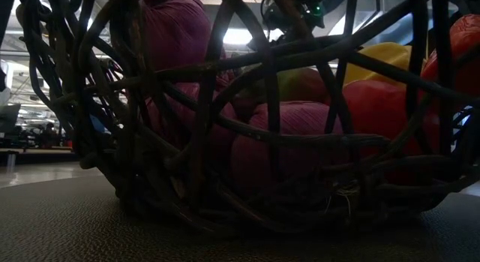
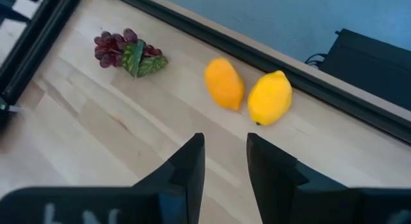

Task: Build produce basket
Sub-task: Put the right lemon into the mesh basket

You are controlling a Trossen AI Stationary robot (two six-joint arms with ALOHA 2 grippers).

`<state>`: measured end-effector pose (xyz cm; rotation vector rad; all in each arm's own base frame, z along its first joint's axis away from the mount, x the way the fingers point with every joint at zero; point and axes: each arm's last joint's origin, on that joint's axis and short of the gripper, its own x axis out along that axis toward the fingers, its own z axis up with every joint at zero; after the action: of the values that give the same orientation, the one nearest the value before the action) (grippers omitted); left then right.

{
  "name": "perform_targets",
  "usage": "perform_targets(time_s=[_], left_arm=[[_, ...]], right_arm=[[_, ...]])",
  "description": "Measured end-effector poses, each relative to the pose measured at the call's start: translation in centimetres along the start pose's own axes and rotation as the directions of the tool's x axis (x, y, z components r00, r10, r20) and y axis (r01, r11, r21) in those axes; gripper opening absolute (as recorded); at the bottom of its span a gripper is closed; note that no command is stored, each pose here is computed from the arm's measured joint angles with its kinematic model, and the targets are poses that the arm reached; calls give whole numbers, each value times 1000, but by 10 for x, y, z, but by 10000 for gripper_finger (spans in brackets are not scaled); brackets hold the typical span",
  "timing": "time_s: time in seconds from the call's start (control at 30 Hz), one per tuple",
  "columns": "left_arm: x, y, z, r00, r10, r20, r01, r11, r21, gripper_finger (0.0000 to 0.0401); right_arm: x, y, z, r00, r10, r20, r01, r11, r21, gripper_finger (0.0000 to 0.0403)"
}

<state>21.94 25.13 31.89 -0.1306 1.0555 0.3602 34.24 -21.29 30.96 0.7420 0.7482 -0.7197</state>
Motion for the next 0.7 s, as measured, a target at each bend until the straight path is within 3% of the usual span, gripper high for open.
perform_targets(time_s=[0.53, 0.7], left_arm=[[4, -24, 11, 999, -39, 4, 38, 997, 68, 84], [6, -32, 14, 999, -53, 5, 52, 994, 92, 84]], right_arm=[[0, 5, 1, 999, 43, 12, -43, 999, -6, 109], [1, 9, -5, 999, -31, 22, 33, 995, -95, 114]])
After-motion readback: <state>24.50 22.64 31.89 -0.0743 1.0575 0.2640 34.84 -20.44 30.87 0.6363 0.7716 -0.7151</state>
